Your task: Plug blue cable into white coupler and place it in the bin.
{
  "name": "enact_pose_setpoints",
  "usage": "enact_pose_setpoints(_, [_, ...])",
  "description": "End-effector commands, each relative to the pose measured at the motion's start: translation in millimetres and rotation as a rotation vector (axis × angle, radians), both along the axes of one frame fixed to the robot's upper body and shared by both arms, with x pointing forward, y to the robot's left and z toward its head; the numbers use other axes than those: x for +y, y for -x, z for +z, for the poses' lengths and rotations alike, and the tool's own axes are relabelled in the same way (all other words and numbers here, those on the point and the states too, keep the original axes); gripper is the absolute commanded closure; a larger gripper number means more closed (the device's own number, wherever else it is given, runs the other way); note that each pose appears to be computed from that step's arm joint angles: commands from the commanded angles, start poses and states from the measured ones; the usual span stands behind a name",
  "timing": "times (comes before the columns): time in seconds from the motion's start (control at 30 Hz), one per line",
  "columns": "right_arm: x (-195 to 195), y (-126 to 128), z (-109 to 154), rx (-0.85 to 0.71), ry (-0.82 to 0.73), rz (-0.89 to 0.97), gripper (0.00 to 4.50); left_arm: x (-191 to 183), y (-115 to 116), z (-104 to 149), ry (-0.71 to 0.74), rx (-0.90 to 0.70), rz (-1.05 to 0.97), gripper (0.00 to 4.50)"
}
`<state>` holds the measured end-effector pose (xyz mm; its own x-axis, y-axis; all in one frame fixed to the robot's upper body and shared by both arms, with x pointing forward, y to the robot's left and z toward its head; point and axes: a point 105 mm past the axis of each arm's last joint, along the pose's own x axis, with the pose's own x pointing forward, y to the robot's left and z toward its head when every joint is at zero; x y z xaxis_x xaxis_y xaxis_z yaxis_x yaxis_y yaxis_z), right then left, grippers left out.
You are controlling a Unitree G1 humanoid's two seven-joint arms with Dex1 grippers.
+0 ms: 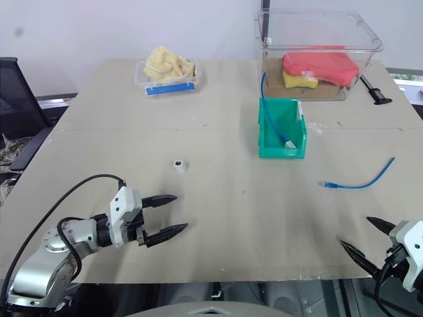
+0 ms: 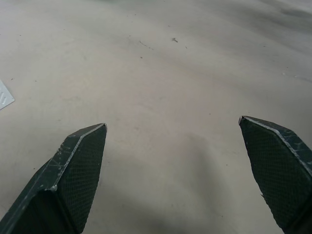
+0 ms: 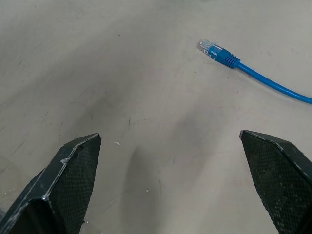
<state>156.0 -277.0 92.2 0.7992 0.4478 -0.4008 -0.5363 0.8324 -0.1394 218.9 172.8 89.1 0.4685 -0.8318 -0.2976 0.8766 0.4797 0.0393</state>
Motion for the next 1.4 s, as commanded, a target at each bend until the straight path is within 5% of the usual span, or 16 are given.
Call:
enact_pose_setpoints(0.03, [4.9, -9.1, 19.3, -0.069, 0.018, 0.006, 0.0, -8.6, -6.2, 15.6, 0.059, -0.034, -0.005, 0.06])
enact_pose_setpoints(0.17, [21.1, -26.2, 38.8, -0.079, 0.023, 0.027, 0.0, -28.1, -23.7, 51.1, 0.234, -0.019, 0.025, 0.06])
enact_pose_setpoints(0.37, [18.3, -42.1, 48.6, 0.026, 0.065, 0.12, 0.0, -51.2, -22.5, 75.6, 0.242, -0.027, -0.093, 0.06])
enact_pose_setpoints(0.53, [5.4, -82.1, 52.9, 0.067, 0.236, 0.228, 0.0, -66.8, -6.4, 78.0, 0.134, -0.083, -0.286, 0.06])
enact_pose_setpoints(0.63, [1.7, -102.0, 47.7, 0.093, 0.3, 0.282, 1.21, -70.1, -3.8, 79.3, 0.116, -0.105, -0.329, 0.0])
enact_pose_setpoints(0.93, [-7.6, -130.5, 21.1, 0.226, 0.356, 0.335, 1.21, -72.4, 0.5, 72.1, 0.101, -0.126, -0.345, 0.0])
enact_pose_setpoints(1.03, [-10.3, -137.1, 11.3, 0.243, 0.358, 0.321, 2.02, -73.7, -0.1, 71.0, 0.109, -0.135, -0.333, 0.0])
enact_pose_setpoints(1.2, [-5.0, -138.5, 10.0, 0.246, 0.341, 0.351, 4.48, -71.2, -1.2, 68.5, 0.11, -0.142, -0.317, 0.0])
enact_pose_setpoints(1.4, [25.1, -136.0, 19.8, 0.225, 0.308, 0.453, 4.48, -65.2, -2.1, 61.0, 0.093, -0.138, -0.297, 0.0])
